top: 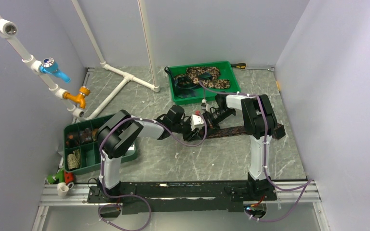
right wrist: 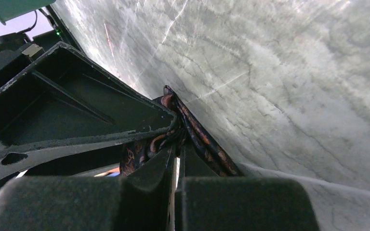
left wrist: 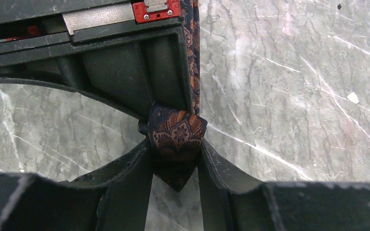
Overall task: Roll the ties
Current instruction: Roll the tie at the center of the board.
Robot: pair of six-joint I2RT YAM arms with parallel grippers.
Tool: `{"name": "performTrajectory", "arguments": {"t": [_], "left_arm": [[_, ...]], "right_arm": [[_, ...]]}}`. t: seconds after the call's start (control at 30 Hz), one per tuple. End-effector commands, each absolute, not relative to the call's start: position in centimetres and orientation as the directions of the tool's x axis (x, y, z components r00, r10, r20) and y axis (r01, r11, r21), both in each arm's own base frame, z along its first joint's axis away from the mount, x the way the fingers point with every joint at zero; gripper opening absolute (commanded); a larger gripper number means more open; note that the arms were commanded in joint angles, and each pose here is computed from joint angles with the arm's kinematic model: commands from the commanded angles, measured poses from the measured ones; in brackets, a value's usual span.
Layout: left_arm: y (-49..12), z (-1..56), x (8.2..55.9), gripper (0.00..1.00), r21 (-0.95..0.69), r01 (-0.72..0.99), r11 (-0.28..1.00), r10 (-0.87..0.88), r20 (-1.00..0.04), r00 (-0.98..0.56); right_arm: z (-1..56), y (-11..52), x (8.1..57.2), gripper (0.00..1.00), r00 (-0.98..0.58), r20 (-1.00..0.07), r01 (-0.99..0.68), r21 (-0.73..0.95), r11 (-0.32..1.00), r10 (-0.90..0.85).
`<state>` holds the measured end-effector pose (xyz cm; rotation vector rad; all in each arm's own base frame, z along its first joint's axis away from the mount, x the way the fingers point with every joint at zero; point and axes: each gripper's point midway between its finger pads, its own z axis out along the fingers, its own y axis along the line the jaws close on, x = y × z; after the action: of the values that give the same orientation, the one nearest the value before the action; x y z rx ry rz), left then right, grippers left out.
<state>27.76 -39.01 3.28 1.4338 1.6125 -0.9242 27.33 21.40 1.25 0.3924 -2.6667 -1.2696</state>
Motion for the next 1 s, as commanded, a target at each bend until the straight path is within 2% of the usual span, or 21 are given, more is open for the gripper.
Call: {"name": "performTrajectory", "arguments": {"t": [0.0,0.23,0.33,0.43,0.67,0.77,0.83,0.97], "left_arm": [[-39.4,2.0,28.2,0.42,-0.028,0.993,0.118,0.457,-0.886,-0.079],[-36.2,-1.0,27.2,0.34,-0.034,0.989,0.145,0.587,-0.802,-0.113],[-35.0,-1.6,27.3,0.3,-0.021,0.983,0.183,0.633,-0.762,-0.135],[-34.4,-2.2,27.4,0.32,-0.028,0.977,0.213,0.671,-0.722,-0.167],[-34.5,-2.4,27.8,0.32,-0.03,0.971,0.238,0.691,-0.697,-0.19],[-34.7,-2.5,27.6,0.33,-0.037,0.97,0.24,0.69,-0.696,-0.197],[-34.7,-2.5,27.5,0.33,-0.037,0.97,0.241,0.69,-0.696,-0.198],[-34.9,-2.5,27.4,0.34,-0.042,0.97,0.238,0.691,-0.695,-0.2]], "right_arm": [[-2.0,20.0,27.3,0.0,-0.937,0.027,-0.23,0.701,0.675,-0.347],[1.0,21.0,27.9,0.0,-0.946,-0.031,-0.232,0.76,0.607,-0.323],[3.2,20.6,28.5,0.16,-0.954,-0.057,-0.224,0.79,0.571,-0.296],[5.2,19.6,28.6,0.33,-0.958,-0.076,-0.22,0.812,0.54,-0.276],[7.9,20.1,28.0,0.56,-0.965,-0.078,-0.189,0.868,0.459,-0.25],[7.6,20.5,28.3,0.58,-0.97,-0.05,-0.157,0.876,0.456,-0.239],[7.0,20.9,28.1,0.55,-0.966,-0.034,-0.154,0.871,0.466,-0.256],[6.0,21.6,28.0,0.42,-0.962,-0.023,-0.159,0.86,0.484,-0.273]]}}
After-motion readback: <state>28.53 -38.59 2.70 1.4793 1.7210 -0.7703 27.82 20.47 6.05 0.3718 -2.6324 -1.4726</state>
